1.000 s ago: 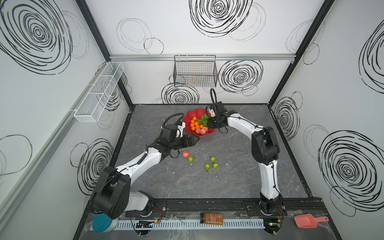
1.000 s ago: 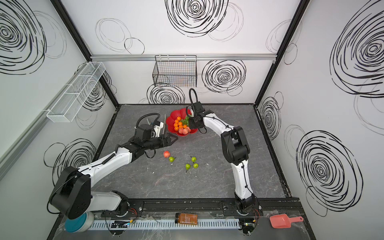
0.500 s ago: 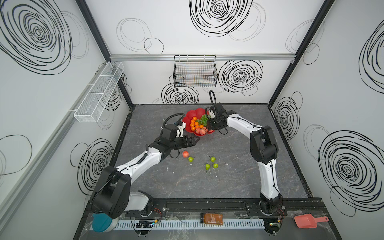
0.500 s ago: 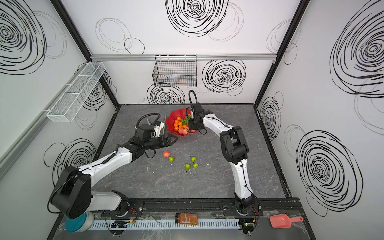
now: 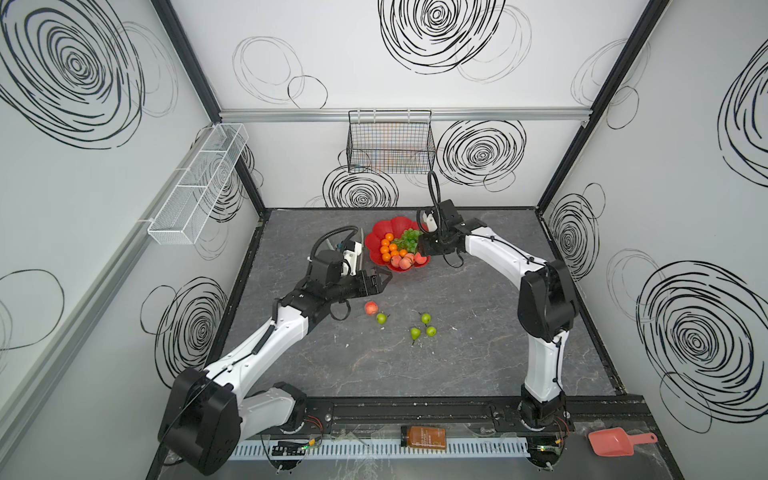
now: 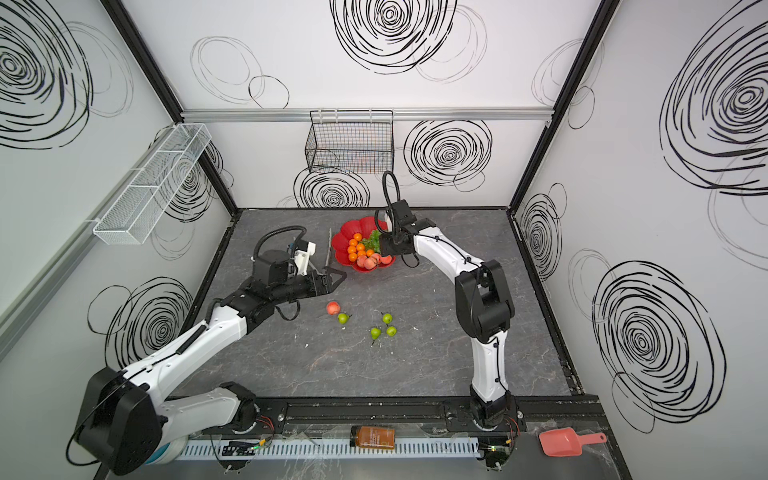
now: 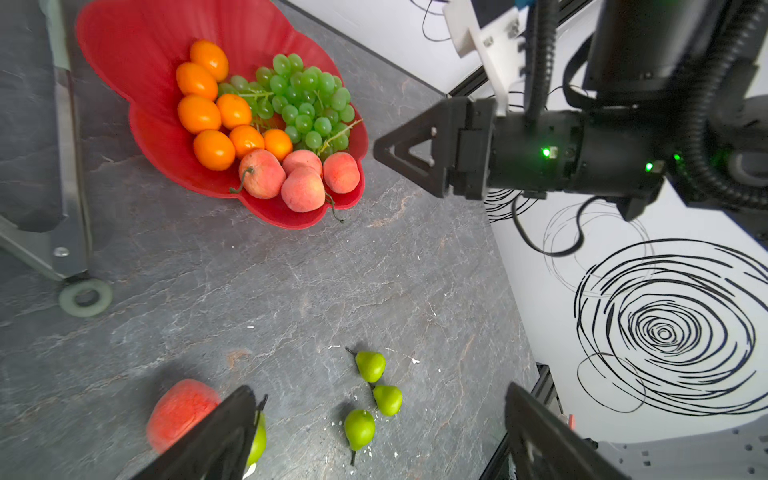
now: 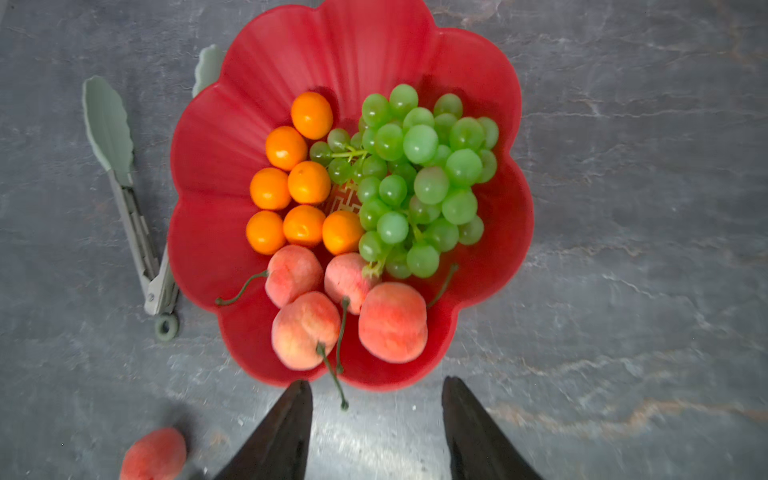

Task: Place and organize the fake fruits in the fruit bowl
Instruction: 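Lower the peach into the bowl and open the right gripper, then move the right gripper down to the last peach beside a pear, then grasp the peach with the right gripper, then lift and carry the peach over the red bowl with the right gripper, then lower the peach into the bowl and open the right gripper, then move the right gripper down to a small green pear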

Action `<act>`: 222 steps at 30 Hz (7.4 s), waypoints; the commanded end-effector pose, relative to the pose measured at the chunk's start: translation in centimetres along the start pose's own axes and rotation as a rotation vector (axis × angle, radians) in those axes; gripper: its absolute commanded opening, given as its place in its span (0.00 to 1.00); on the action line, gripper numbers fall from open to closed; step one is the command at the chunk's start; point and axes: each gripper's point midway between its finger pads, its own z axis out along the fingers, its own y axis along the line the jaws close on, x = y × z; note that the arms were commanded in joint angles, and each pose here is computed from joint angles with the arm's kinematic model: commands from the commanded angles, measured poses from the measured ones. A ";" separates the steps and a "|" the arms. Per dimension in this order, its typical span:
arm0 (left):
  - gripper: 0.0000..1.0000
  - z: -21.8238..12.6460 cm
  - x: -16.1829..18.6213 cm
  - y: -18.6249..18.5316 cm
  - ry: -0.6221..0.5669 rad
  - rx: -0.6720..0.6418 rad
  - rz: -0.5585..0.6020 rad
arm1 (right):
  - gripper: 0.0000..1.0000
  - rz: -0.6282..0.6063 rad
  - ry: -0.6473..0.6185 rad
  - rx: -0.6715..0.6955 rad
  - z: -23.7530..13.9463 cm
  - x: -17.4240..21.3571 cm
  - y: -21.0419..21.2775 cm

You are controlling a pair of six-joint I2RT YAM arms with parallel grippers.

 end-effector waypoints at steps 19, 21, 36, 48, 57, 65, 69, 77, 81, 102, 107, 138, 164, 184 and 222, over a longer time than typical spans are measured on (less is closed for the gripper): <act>0.96 -7.7 3.8 6.8 -0.087 -0.203 -0.156 | 0.54 -0.153 0.098 -0.115 0.5 10.4 11.7; 0.96 -8.2 3.8 7.5 -0.107 -0.224 -0.178 | 0.54 -0.170 0.123 -0.131 1.2 11.3 12.7; 0.96 -10.9 2.9 10.7 -0.218 -0.276 -0.309 | 0.56 -0.291 0.250 -0.175 5.4 14.6 17.6; 0.96 -10.6 2.7 10.9 -0.207 -0.257 -0.312 | 0.57 -0.306 0.309 -0.144 7.5 16.3 18.2; 0.96 -10.5 2.6 10.9 -0.207 -0.247 -0.309 | 0.56 -0.308 0.320 -0.128 8.2 16.6 18.0; 0.96 -10.5 2.6 10.8 -0.210 -0.243 -0.306 | 0.52 -0.307 0.320 -0.105 8.5 16.5 17.6; 0.96 -10.5 2.6 10.8 -0.210 -0.244 -0.305 | 0.50 -0.304 0.316 -0.109 8.3 16.5 17.7; 0.96 -10.4 2.6 10.6 -0.209 -0.233 -0.299 | 0.47 -0.290 0.286 -0.134 7.1 15.5 18.2; 0.96 -10.2 2.7 10.4 -0.201 -0.227 -0.292 | 0.47 -0.277 0.264 -0.154 6.2 14.6 18.4; 0.96 -5.7 4.3 5.6 -0.099 -0.143 -0.164 | 0.45 -0.112 0.158 -0.175 1.2 11.6 12.1; 0.96 -4.3 4.0 4.3 -0.078 -0.113 -0.139 | 0.44 -0.077 0.129 -0.156 0.0 10.1 10.1; 0.96 -1.3 -4.7 4.8 -0.135 -0.092 -0.096 | 0.45 -0.112 0.067 -0.035 2.8 0.3 8.2; 0.96 -0.2 -5.5 5.4 -0.119 -0.078 -0.099 | 0.47 -0.150 0.107 -0.087 9.7 -1.0 9.1; 0.96 -1.0 -5.2 5.3 -0.115 -0.092 -0.088 | 0.52 -0.153 0.061 -0.083 7.2 -3.0 8.9; 0.96 -0.7 10.2 -0.4 0.079 -0.001 -0.008 | 0.50 0.024 0.187 -0.010 -1.6 17.6 2.4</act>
